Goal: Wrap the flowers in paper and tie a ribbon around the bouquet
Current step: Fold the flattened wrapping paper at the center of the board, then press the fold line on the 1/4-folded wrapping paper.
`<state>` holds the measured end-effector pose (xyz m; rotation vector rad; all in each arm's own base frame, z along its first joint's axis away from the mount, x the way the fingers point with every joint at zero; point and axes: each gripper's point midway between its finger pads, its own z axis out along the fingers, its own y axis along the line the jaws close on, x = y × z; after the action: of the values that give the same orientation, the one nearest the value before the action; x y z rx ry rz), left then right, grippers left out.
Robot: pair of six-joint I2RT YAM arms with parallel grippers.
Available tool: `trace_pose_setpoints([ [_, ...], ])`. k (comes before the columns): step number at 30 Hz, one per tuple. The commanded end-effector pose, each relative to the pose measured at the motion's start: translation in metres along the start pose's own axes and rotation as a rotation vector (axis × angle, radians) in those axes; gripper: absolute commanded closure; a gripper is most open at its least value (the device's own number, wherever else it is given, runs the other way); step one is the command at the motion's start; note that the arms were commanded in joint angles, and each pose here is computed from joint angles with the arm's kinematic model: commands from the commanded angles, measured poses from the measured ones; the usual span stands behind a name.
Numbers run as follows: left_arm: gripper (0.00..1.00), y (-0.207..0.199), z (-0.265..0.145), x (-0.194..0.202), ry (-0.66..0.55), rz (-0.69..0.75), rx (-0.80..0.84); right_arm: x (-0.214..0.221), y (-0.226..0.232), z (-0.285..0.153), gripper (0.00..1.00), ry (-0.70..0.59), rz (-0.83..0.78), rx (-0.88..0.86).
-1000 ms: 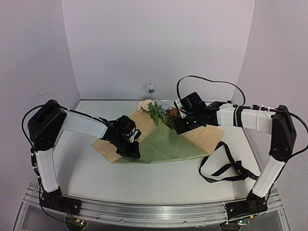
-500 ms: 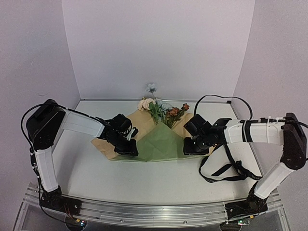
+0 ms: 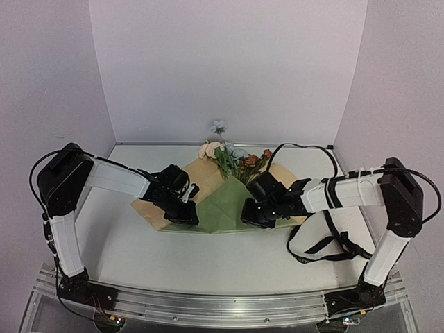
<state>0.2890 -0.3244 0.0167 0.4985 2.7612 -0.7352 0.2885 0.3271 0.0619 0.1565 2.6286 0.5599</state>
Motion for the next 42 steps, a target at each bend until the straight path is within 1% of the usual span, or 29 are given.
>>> trace_pose_setpoints([
  [1, 0.82, 0.006, -0.007, 0.011, 0.02, 0.003, -0.018, -0.003, 0.023, 0.015, 0.71, -0.016, 0.075, -0.072],
  [6, 0.82, 0.009, -0.007, 0.012, 0.024, 0.003, -0.027, 0.004, 0.003, 0.029, 0.72, -0.037, 0.1, -0.011],
  [10, 0.82, 0.01, -0.006, 0.013, 0.029, 0.0, -0.031, 0.005, -0.018, 0.028, 0.72, -0.074, 0.098, 0.037],
  [18, 0.83, 0.016, -0.006, 0.013, 0.033, -0.012, -0.037, 0.01, -0.051, 0.025, 0.72, -0.102, 0.101, 0.111],
  [30, 0.83, 0.024, -0.007, 0.014, 0.036, -0.027, -0.045, 0.0, -0.11, -0.003, 0.72, -0.175, 0.156, 0.191],
  [42, 0.83, 0.022, -0.008, 0.011, 0.031, -0.025, -0.041, 0.01, -0.182, -0.03, 0.71, -0.232, 0.235, 0.292],
])
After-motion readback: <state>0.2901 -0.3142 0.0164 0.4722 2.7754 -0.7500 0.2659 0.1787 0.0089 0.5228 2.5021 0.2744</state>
